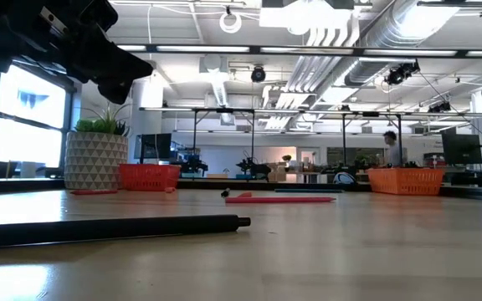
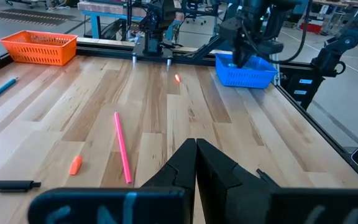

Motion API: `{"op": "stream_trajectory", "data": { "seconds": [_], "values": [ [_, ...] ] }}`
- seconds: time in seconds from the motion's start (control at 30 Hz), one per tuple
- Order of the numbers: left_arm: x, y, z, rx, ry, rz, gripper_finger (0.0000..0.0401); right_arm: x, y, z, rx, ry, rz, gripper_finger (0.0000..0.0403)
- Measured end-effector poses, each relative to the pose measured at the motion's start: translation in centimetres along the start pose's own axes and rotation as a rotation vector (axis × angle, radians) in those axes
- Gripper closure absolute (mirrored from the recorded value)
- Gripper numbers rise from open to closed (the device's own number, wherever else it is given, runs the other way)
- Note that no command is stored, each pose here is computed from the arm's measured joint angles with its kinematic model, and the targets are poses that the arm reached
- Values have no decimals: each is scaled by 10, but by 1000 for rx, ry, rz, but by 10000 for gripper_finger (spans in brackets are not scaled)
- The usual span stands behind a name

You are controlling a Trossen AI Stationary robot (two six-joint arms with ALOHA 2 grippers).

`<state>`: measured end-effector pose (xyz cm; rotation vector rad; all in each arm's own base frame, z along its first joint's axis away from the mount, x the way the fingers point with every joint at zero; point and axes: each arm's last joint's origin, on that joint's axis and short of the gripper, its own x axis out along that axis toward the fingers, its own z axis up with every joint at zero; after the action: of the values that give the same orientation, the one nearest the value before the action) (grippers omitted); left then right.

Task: Sort crayons/erasers/pens/pencils in bins
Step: Put the blue pen into the blue bin, then put the black pen into the blue bin

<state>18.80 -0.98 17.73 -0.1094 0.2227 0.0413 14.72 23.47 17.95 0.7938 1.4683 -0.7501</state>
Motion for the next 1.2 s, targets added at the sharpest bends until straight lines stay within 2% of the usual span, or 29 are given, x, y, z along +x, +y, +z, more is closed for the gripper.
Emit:
{"op": "stream_trajectory", "data": {
  "seconds": [0.13, 0.4, 0.57, 0.7, 0.87, 0.93, 1.07, 1.2],
  "values": [
    [0, 0, 0, 0, 0, 0, 401, 0, 0, 0, -3, -1, -3, 361],
    [0, 0, 0, 0, 0, -1, 401, -1, -3, -1, -82, 71, -58, 290],
    [0, 0, -1, 2, 13, -1, 401, -22, -2, -4, -146, 96, -123, 271],
    [0, 0, -2, 10, 21, -8, 401, -53, 4, -8, -254, -15, -86, 293],
    [0, -3, -2, 25, 25, -44, 401, -79, 13, -3, -435, -291, 11, 370],
    [0, -5, -3, 44, 26, -58, 401, -80, 17, 3, -510, -381, 25, 394],
    [-1, -10, -3, 66, 22, -81, 401, -69, 27, 24, -660, -518, 13, 388],
    [-2, -13, -3, 52, 24, -97, 401, -52, 40, 57, -798, -593, 103, 400]
  ]
}}
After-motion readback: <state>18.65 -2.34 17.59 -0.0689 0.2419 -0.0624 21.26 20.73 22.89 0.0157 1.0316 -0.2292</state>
